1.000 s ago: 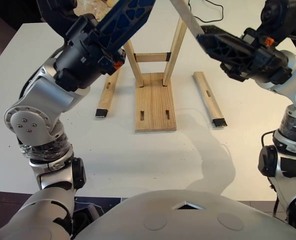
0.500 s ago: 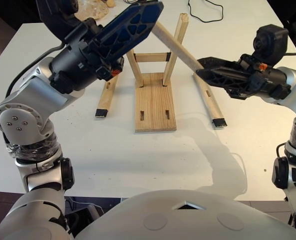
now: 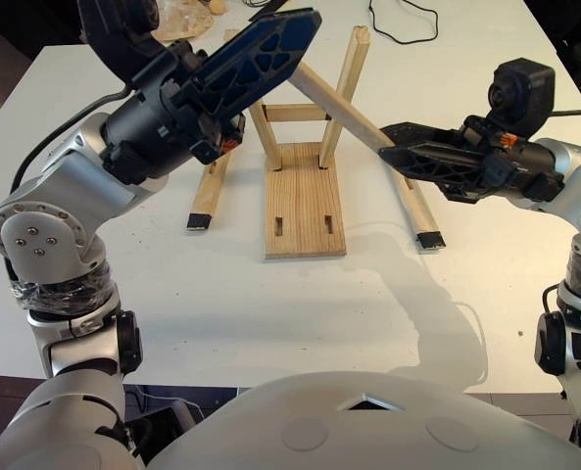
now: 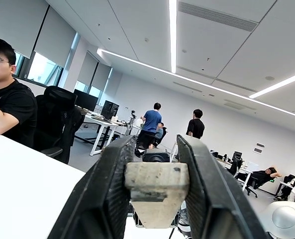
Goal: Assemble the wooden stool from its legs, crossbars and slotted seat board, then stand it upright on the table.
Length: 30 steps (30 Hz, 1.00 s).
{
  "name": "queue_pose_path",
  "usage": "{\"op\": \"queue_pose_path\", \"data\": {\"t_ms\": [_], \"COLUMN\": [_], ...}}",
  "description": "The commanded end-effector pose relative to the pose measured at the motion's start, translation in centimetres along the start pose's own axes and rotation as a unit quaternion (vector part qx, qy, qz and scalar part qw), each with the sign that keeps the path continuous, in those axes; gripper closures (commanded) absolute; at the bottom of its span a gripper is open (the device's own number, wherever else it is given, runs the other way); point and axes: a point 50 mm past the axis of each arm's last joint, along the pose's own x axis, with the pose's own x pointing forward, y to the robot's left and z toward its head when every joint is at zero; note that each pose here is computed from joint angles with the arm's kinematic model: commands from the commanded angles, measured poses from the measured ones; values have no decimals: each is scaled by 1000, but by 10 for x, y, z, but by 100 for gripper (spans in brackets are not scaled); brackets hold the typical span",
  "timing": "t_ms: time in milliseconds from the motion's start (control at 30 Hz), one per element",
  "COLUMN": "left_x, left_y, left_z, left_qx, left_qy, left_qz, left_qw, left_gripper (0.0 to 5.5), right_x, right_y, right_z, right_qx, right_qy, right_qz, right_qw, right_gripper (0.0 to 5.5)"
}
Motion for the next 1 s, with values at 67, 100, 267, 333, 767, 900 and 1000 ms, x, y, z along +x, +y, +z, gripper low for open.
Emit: {"op": "queue_pose_path", "data": {"t_ms": [67,100,267,333,767,900,1000], "left_x": [0,0,-12,-27,-181,-193,-190], "left_y": [-2,-1,12,19,81,91,90], "left_z": [-5,-5,-2,4,34,9,-12], "left_qx": [1,4,54,84,273,239,209], "left_qy": [18,17,32,35,246,274,280], "left_qz": [-11,-7,48,91,449,444,420], "left_qw": [1000,1000,997,992,814,819,838], "left_gripper": [418,418,418,418,418,418,418], "right_x": [1,1,-2,-7,-52,-53,-49], "right_y": [-7,-8,-16,-24,-107,-120,-124], "right_z": [1,1,-5,-9,-47,-51,-52], "right_qx": [-37,-40,-64,-72,-129,-161,-165], "right_qy": [-11,-11,10,24,42,40,44], "right_qz": [-37,-39,-78,-107,-464,-510,-508], "right_qw": [999,998,995,991,875,844,844], "right_gripper": [384,374,317,316,316,316,316]}}
